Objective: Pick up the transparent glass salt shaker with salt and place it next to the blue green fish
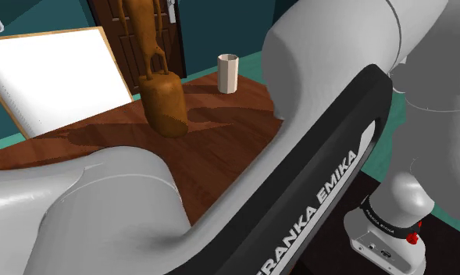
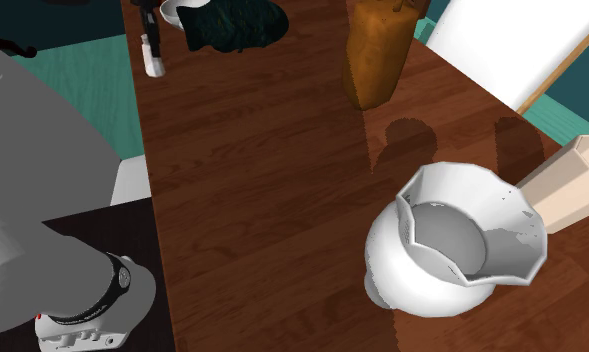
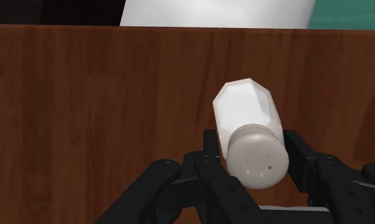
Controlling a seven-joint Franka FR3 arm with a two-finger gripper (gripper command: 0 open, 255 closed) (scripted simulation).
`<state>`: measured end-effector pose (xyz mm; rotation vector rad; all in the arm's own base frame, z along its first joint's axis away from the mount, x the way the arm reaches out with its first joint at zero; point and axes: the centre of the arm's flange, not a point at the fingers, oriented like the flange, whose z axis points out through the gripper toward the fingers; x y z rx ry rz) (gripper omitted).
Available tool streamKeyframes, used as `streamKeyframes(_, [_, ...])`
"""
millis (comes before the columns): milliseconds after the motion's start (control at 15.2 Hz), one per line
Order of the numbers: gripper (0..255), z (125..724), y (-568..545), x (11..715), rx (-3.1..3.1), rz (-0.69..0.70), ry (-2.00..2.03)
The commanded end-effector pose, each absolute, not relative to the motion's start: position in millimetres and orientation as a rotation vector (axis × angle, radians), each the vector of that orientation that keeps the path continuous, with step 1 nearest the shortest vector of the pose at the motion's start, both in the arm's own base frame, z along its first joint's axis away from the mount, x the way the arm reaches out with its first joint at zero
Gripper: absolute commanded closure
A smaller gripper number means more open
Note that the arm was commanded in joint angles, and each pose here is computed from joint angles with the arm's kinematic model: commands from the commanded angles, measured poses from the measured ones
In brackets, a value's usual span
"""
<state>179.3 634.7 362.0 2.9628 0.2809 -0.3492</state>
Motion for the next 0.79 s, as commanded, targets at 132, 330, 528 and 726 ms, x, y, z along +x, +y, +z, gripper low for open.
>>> streamKeyframes(132, [255,346.0,634.6,179.4,2.963,-0.349,0.281])
streamKeyframes(330, [255,346.0,634.6,179.4,2.963,-0.349,0.281])
streamKeyframes(528, [255,346.0,634.6,179.4,2.963,-0.349,0.281])
streamKeyframes(726, [0,346.0,634.6,179.4,2.963,-0.349,0.281])
